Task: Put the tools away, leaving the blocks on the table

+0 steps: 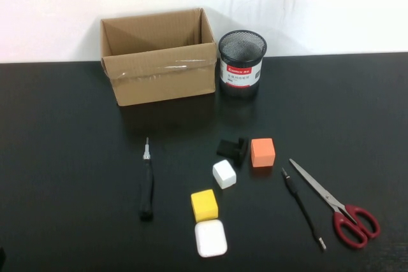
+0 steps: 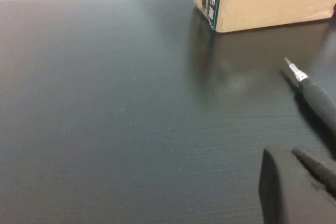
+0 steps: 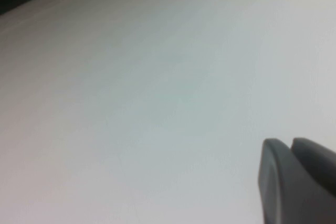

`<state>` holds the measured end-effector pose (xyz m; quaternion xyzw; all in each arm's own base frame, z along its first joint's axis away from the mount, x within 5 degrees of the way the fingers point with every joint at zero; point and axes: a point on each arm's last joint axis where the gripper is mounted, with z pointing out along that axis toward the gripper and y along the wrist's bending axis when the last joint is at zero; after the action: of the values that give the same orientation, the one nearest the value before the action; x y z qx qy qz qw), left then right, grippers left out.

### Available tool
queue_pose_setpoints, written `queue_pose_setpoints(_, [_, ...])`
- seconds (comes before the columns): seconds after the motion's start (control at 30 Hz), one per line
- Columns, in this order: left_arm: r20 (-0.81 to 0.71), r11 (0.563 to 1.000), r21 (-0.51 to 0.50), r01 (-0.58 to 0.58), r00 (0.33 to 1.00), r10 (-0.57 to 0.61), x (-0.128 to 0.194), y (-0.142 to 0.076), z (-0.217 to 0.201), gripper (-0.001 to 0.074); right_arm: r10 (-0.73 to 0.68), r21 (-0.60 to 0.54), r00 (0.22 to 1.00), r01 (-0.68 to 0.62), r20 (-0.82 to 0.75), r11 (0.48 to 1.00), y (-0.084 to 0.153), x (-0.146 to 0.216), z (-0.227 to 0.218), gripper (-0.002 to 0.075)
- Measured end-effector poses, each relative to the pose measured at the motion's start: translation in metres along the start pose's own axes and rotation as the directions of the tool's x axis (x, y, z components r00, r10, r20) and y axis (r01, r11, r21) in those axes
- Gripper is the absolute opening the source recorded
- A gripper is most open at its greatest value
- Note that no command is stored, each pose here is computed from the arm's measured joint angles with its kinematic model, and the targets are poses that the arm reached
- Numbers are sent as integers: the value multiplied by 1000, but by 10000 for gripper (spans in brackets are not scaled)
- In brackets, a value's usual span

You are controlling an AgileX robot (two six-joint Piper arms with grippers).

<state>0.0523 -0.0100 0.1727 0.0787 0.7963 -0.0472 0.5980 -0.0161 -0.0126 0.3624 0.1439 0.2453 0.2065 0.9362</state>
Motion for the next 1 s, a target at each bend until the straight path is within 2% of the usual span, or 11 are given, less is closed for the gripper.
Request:
queue_pose_setpoints(0.1, [0, 1000, 0, 0, 1000, 0, 0, 0, 0, -3, -73, -7, 992, 72, -100, 997, 24, -22, 36, -7])
queue_pose_setpoints(0.17, [0, 1000, 0, 0, 1000, 0, 0, 0, 0, -3, -103, 0, 967, 106, -233, 994, 35, -25, 64, -7])
queue_pose_setpoints(0.3, [0, 1000, 0, 0, 1000, 0, 0, 0, 0, -3, -110, 41, 825, 159, -554, 986, 39, 0, 110, -7])
queue_pose_setpoints(0.43, [0, 1000, 0, 0, 1000, 0, 0, 0, 0, -3, -98, 55, 551, 255, -829, 965, 18, 53, 132, -7])
queue_pose_setpoints(0.57, [0, 1000, 0, 0, 1000, 0, 0, 0, 0, -3, -86, 26, 319, 330, -944, 943, -9, 105, 137, -7])
queue_pose_setpoints(0.7, [0, 1000, 0, 0, 1000, 0, 0, 0, 0, -3, 67, 103, 128, 302, -990, 948, -26, 144, 130, -7])
queue_pose_setpoints(0.83, [0, 1000, 0, 0, 1000, 0, 0, 0, 0, -3, 181, 135, -147, 278, -972, 951, -43, 188, 113, -7])
queue_pose_setpoints(0.93, [0, 1000, 0, 0, 1000, 0, 0, 0, 0, -3, 173, 100, -333, 225, -927, 969, -54, 216, 100, -7])
queue_pose_setpoints(1.0, [0, 1000, 0, 0, 1000, 0, 0, 0, 0, -3, 126, 58, -427, 169, -895, 984, -56, 232, 92, -1])
